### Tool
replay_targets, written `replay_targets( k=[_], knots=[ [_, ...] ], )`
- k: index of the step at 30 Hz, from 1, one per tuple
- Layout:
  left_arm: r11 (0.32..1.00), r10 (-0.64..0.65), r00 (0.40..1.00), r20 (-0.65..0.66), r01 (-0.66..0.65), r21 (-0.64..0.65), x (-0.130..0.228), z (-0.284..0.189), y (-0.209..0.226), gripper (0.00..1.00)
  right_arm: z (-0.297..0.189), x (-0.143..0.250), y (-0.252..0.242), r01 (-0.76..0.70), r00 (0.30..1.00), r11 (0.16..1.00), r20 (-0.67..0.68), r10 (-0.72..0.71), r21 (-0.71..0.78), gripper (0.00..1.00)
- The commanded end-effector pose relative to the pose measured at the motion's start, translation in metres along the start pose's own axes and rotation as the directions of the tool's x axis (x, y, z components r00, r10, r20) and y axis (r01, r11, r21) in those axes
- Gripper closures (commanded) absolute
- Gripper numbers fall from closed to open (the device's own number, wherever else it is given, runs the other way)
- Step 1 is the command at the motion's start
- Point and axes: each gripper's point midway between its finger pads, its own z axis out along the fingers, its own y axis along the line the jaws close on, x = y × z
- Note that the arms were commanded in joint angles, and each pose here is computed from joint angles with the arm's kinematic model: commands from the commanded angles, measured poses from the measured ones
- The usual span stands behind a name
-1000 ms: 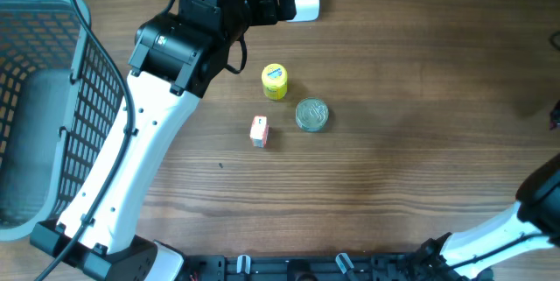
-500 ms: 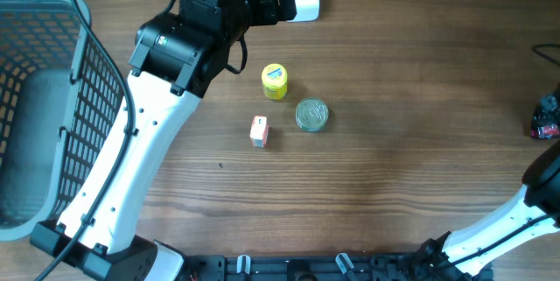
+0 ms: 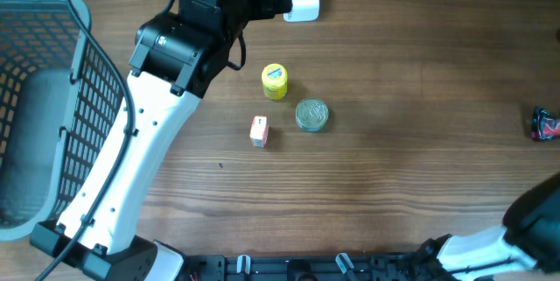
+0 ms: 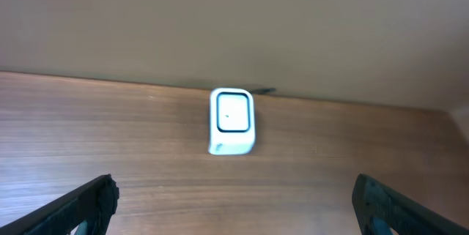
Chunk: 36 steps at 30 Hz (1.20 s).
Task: Scan the item barcode
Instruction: 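Carry the packet to the far right edge and release it, then reach the right gripper down to the green-labelled tin can and grasp it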
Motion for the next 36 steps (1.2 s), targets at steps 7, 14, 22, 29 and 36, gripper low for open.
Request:
replay_targets(
  k=[7, 14, 22, 29, 36],
  knots=[
    [0.978, -0.051, 0.986, 0.159, 0.081, -0.191, -0.044, -0.071, 0.072, 0.00, -0.131, 0.075, 0.147, 0.168, 0.973, 0.879, -0.069, -0.221, -0.447, 0.00],
    [0.915, -0.112, 0.983, 0.145, 0.159, -0.371, -0.036, -0.102, 0.140, 0.00, -0.241, 0.218, 0.215, 0.224, 0.870, 0.749, -0.219, -0.443, -0.624, 0.00],
    [0.880, -0.175, 0.973, 0.151, 0.223, -0.420, -0.031, -0.112, 0.163, 0.00, -0.312, 0.305, 0.216, 0.209, 0.815, 0.735, -0.301, -0.495, -0.645, 0.00],
    [0.875, -0.198, 0.968, 0.157, 0.246, -0.418, -0.029, -0.112, 0.164, 0.00, -0.316, 0.355, 0.203, -0.166, 0.668, 0.936, -0.734, -0.124, -0.310, 0.00],
    [0.873, -0.197, 0.969, 0.146, 0.241, -0.424, -0.027, -0.112, 0.165, 0.00, -0.277, 0.433, 0.213, -0.056, 0.529, 0.988, -0.843, -0.095, -0.146, 0.00]
  ],
)
